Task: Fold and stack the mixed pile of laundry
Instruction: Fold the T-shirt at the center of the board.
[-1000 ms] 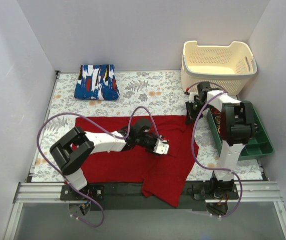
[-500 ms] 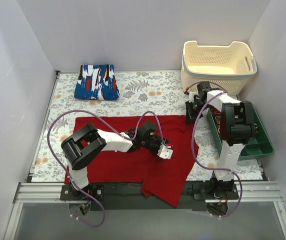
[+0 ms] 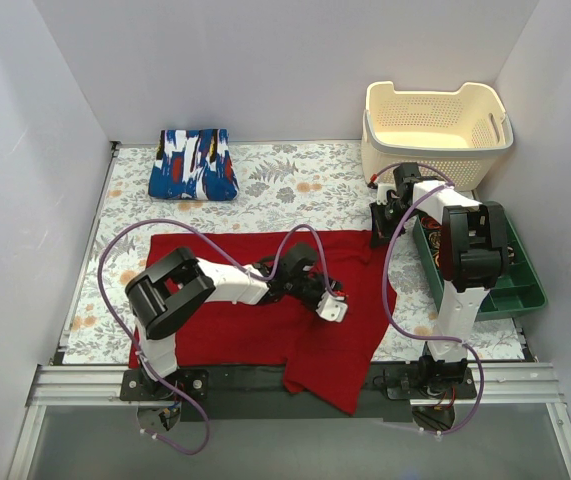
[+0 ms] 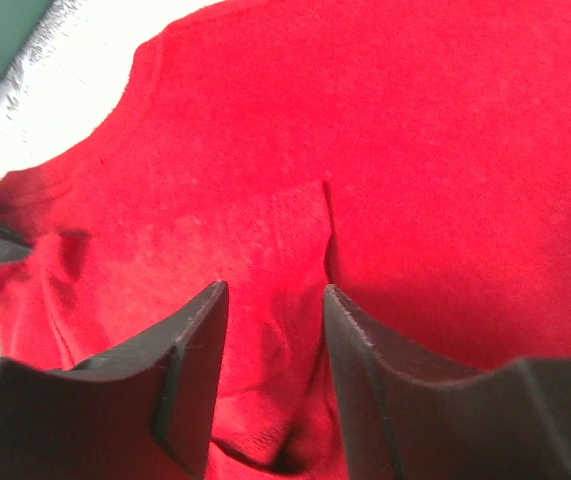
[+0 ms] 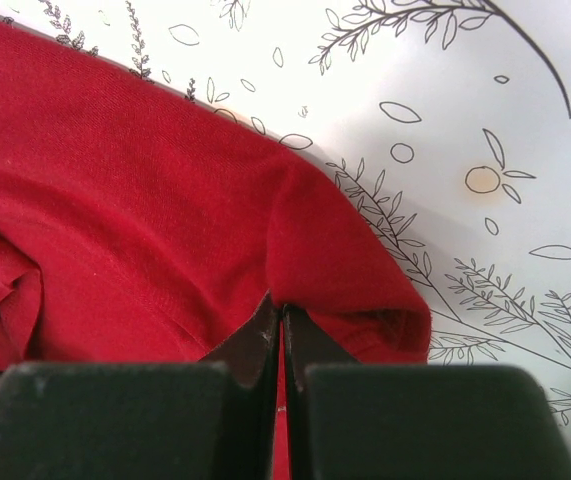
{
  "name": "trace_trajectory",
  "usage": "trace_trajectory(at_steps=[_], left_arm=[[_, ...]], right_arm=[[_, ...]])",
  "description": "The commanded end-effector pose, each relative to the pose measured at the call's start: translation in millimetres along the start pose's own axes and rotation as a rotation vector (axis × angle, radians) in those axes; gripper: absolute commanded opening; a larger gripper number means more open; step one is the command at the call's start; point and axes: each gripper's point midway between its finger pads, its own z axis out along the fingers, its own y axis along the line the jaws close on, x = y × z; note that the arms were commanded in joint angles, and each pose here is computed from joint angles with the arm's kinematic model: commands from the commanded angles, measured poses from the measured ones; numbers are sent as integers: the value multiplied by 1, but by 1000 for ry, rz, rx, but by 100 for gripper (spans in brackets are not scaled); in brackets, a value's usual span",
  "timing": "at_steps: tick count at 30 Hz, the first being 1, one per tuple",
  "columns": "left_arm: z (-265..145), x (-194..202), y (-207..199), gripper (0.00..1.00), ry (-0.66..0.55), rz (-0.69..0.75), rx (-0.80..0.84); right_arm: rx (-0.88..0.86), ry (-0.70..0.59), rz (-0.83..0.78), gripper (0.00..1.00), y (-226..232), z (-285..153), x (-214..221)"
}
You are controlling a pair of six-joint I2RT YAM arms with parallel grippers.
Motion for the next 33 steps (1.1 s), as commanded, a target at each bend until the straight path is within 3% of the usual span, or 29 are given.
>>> trace_trajectory(at_steps=[1,6,9,12,19,23,27,33], left_arm=[[9,-2,10,37,-3,30,-4],[13,-2,21,20,2,27,-23],[12,-9,25,15,-11,22,-20],[9,-11,17,28,-21,31,17],[6,-10,-3,33,-29,6,78],[9,-10,2,11,-27,2,78],[0,-29,8,0,-75,14,68],[-22,-64,8,0,-159,26,60]], right_arm=[[-22,-23,-14,1,4,-4,-4],[-22,-18,-12,1,3,-3,-2],[-23,-18,-10,1,3,-2,-3],[-24,-19,-14,1,3,-2,-3],[-25,-18,-10,1,3,-2,-3],[-26,-15,-10,1,3,0,-2],[-24,-17,-12,13,3,-1,-3],[-21,-22,-3,33,2,-3,-5]])
